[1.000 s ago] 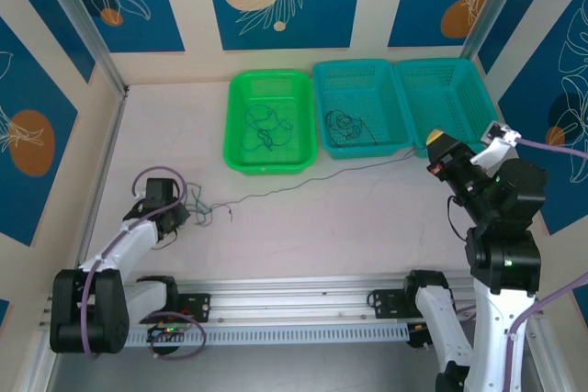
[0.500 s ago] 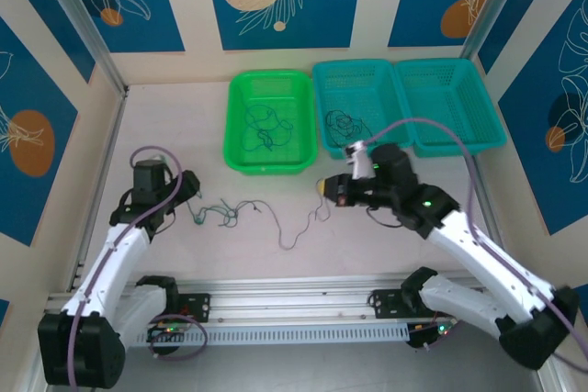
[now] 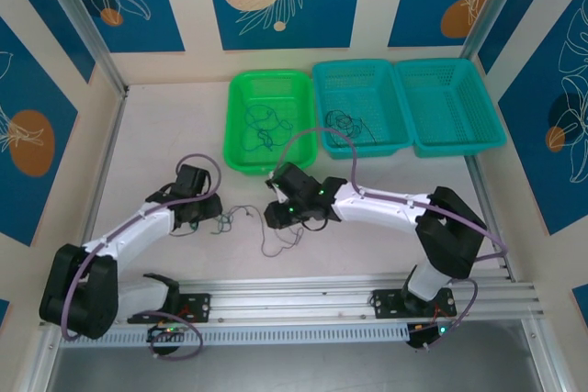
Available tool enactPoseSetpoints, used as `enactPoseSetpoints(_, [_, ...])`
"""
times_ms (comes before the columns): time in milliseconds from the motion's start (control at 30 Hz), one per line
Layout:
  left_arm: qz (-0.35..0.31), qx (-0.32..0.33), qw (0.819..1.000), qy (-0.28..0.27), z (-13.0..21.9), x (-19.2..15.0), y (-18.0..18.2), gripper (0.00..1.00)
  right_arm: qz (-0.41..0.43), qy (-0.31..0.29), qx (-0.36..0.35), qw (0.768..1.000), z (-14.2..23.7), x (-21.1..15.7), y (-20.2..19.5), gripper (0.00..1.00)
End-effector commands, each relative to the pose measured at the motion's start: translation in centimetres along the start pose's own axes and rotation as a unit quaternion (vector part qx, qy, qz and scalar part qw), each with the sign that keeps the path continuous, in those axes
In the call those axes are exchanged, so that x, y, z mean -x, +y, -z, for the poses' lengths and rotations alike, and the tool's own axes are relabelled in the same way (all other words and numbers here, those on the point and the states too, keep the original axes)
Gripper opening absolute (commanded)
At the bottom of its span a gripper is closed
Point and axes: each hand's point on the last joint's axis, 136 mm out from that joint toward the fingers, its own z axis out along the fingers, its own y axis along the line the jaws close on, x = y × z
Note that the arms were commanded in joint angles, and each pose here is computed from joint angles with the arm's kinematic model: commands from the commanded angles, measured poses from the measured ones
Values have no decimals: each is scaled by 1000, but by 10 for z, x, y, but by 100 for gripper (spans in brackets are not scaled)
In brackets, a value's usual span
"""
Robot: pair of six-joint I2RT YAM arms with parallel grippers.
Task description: Untangle the cables
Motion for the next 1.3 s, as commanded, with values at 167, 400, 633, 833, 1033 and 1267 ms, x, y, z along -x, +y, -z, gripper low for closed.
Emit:
enactPoseSetpoints(167, [-6, -20, 1000, 24, -18, -12, -7, 0, 112, -32, 15, 993, -29, 40, 32, 31])
enactPoseSetpoints(400, [-28, -35, 999, 18, -18, -15, -9, 0, 164, -17, 1, 986, -67, 31, 33, 61])
enactPoseSetpoints(633, [-37, -39, 999, 6, -14, -14, -8, 0, 194, -11, 16, 981, -89, 29, 36, 80])
enactPoseSetpoints(833, [-37, -47, 998, 6, -14, -15, -10, 0, 203, -18, -36, 978, -103, 44, 23, 82])
enactPoseSetpoints(1033, [-47, -60, 997, 6, -12, -16, -14, 0, 231, 2, -109, 967, -121, 44, -2, 78])
enactPoseSetpoints(1267, [-43, -49, 998, 0, -9, -16, -9, 0, 218, 54, -127, 966, -131, 22, -18, 33])
